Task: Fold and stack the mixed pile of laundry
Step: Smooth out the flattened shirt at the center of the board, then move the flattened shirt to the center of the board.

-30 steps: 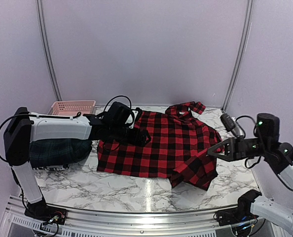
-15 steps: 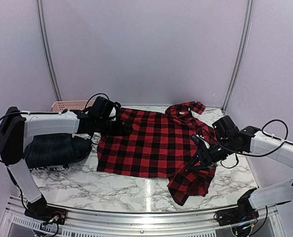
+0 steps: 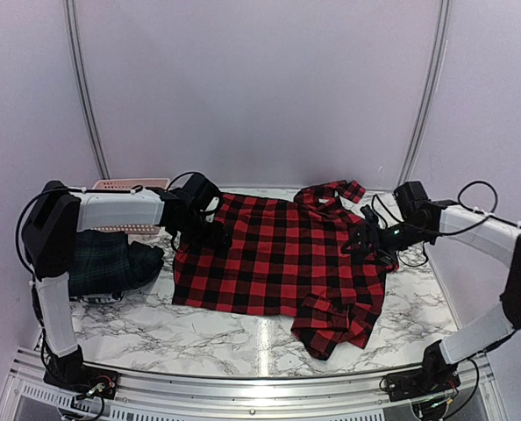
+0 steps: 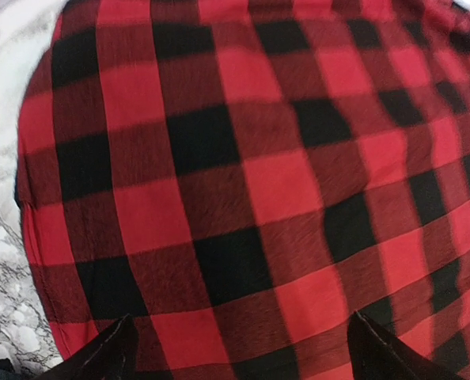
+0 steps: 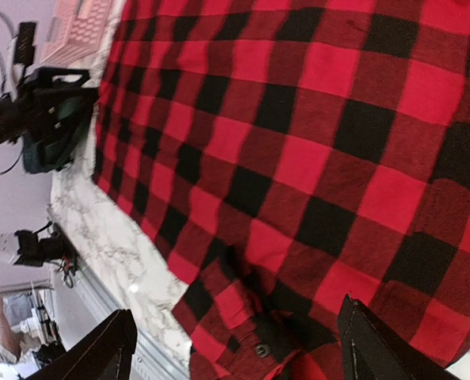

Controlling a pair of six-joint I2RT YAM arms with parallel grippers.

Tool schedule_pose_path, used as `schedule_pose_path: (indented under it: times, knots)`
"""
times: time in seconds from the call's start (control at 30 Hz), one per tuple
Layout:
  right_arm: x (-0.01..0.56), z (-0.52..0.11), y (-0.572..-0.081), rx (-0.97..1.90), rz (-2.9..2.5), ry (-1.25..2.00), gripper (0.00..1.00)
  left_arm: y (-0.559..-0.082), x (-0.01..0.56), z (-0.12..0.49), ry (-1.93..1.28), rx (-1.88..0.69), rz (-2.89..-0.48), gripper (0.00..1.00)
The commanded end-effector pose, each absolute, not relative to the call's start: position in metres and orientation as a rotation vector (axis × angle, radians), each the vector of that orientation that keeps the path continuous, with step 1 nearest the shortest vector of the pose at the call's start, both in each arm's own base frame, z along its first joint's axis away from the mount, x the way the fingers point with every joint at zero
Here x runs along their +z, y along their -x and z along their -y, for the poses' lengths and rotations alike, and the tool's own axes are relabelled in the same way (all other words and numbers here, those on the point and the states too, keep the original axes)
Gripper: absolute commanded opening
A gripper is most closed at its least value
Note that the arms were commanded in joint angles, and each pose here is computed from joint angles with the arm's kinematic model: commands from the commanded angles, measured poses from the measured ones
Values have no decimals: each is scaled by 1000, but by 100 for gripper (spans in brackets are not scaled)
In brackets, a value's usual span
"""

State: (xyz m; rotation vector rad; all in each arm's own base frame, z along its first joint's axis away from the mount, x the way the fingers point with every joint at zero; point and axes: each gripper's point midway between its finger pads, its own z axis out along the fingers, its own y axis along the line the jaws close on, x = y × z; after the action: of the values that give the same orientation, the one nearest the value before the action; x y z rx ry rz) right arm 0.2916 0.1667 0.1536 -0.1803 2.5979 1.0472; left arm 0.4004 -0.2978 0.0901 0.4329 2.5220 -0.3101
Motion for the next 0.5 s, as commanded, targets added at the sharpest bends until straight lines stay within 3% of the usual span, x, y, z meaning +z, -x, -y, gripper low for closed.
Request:
schedule_pose_path:
  times: [0.0,0.2,0.47]
  knots:
    - [121,-139,-333,882,-2635,27,83,-385,49,277,-532,-160,-2665,92]
    - [65,-105,-343,707,-2757,-61,82,-347,17,269,-569,-169,-2778,82]
    - [20,-70,-308,732,-2849,-275,78,-271,-4,267,-633,-164,-2885,74]
